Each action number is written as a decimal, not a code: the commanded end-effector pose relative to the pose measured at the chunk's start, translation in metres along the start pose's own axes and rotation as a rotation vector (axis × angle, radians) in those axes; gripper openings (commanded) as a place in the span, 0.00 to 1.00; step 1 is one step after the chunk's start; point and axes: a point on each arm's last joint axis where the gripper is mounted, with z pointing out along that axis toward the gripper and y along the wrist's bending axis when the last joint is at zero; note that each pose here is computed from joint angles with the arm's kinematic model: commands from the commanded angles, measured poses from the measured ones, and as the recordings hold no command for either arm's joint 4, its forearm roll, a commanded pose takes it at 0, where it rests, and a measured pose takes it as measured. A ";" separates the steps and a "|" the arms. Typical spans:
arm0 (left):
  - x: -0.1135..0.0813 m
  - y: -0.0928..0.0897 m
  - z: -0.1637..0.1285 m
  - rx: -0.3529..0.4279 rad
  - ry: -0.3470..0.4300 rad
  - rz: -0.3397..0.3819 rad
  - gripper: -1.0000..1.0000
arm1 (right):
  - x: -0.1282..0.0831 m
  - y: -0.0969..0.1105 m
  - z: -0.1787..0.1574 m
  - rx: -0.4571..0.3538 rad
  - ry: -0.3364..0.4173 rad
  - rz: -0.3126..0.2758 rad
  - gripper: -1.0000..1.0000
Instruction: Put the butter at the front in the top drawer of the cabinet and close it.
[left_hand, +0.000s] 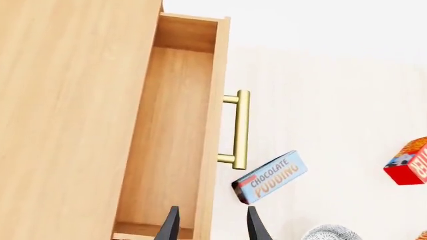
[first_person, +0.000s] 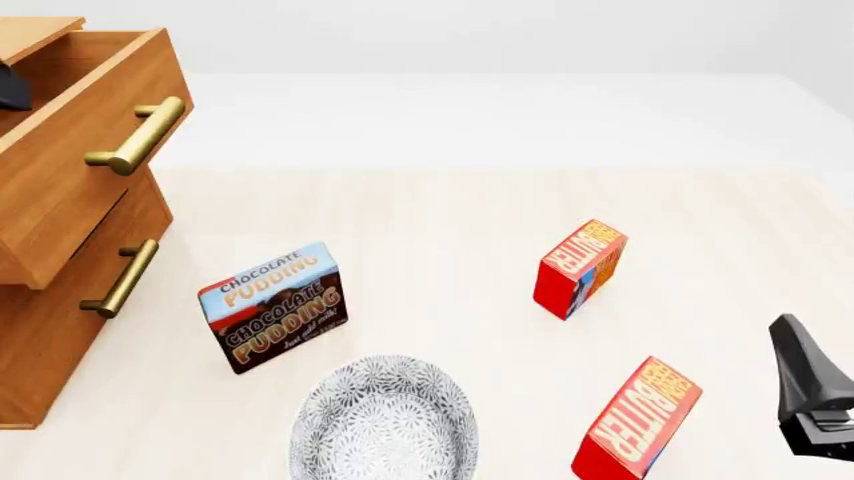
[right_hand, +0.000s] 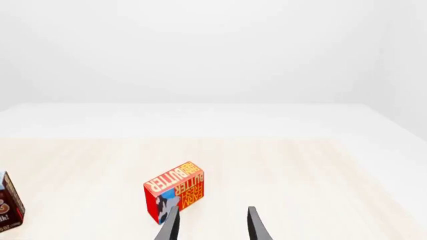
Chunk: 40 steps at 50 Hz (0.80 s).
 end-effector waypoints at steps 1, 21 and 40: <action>0.003 -0.001 0.013 0.005 0.020 -0.008 1.00 | 0.000 0.000 0.000 0.000 0.000 0.001 1.00; 0.017 -0.008 0.049 0.027 0.078 -0.020 1.00 | 0.000 0.000 0.000 0.000 0.000 0.001 1.00; 0.022 -0.015 0.065 0.044 0.101 -0.015 1.00 | 0.000 0.000 0.000 0.000 0.000 0.001 1.00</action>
